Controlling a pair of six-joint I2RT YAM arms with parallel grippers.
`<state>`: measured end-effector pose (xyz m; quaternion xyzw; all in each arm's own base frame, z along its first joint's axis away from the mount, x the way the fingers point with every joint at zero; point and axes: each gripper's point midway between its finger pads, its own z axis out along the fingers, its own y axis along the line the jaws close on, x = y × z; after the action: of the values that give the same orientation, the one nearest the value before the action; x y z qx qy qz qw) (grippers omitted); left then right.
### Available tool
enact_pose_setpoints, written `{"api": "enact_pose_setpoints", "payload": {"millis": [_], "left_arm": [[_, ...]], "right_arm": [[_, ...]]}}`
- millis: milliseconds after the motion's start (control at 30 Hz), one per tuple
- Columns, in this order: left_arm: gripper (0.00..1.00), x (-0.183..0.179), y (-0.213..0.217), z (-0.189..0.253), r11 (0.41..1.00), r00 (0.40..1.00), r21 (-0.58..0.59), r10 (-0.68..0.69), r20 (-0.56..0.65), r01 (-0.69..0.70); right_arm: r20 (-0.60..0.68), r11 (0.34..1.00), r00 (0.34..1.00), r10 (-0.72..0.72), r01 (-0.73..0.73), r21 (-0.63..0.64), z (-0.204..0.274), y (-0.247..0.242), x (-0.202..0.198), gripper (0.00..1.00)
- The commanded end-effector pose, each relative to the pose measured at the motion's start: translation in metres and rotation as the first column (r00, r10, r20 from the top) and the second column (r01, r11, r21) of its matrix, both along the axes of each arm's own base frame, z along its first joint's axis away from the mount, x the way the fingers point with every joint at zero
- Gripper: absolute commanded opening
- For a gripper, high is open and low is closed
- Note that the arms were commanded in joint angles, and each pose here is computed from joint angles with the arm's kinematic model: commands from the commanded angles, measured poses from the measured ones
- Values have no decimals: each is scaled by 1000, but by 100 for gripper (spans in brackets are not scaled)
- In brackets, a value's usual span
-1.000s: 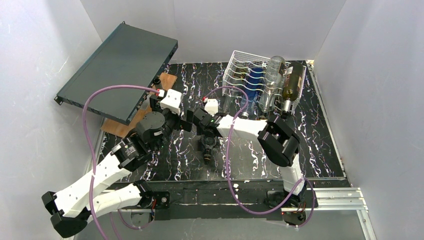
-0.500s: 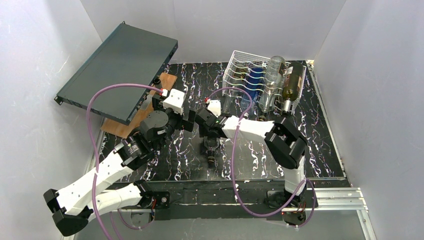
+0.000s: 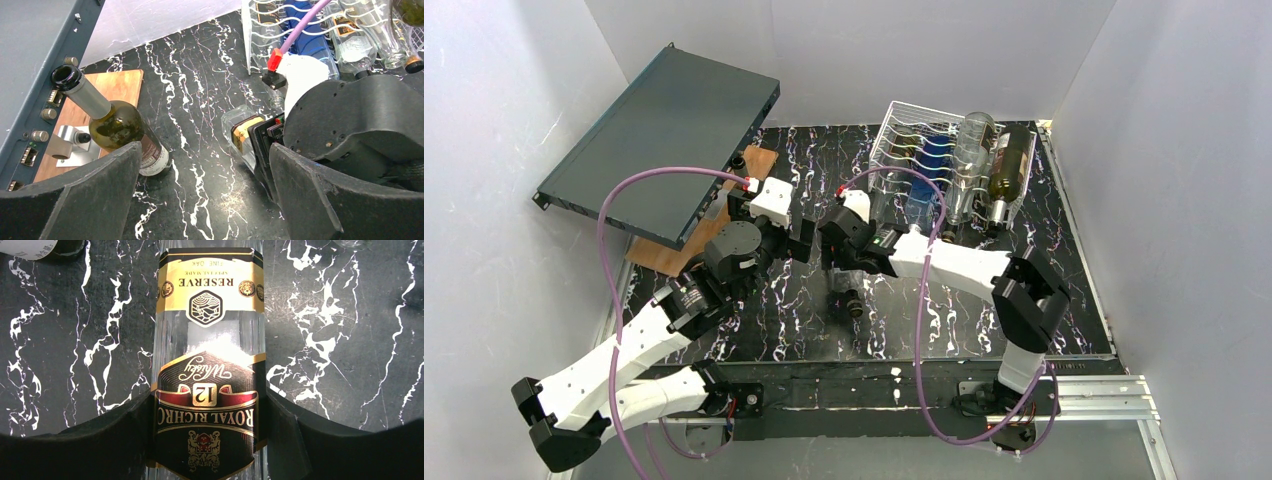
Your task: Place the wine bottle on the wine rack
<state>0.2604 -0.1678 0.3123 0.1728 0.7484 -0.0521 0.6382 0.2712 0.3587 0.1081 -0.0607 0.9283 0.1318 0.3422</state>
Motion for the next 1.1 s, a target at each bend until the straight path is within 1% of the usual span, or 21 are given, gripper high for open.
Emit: {"api": "enact_pose_setpoints", "payload": {"millis": [0, 100, 233, 467, 733, 867, 1067], "left_arm": [[98, 3, 5, 1, 999, 999, -14, 35, 9, -35], [98, 3, 6, 1, 999, 999, -15, 38, 9, -38], [98, 3, 5, 1, 999, 999, -16, 38, 8, -38], [98, 4, 4, -3, 999, 999, -4, 37, -2, -37], [98, 4, 4, -2, 999, 999, -8, 38, 2, -38], [98, 4, 2, -3, 1000, 1000, -8, 30, -6, -30], [98, 4, 2, -3, 999, 1000, -10, 30, -7, -30]], "right_arm": [[170, 986, 985, -24, -4, 164, 76, 13, 19, 1], [219, 988, 975, -43, 9, 157, 94, 6, 24, 1], [281, 992, 957, -76, 45, 115, 116, -10, 35, 1], [376, 987, 916, -140, 99, 125, 167, -39, 57, 1], [415, 965, 872, -261, 219, 146, 198, -103, 101, 1], [441, 942, 832, -336, 306, 139, 205, -143, 131, 1], [476, 907, 780, -407, 407, 109, 208, -179, 173, 1]]}}
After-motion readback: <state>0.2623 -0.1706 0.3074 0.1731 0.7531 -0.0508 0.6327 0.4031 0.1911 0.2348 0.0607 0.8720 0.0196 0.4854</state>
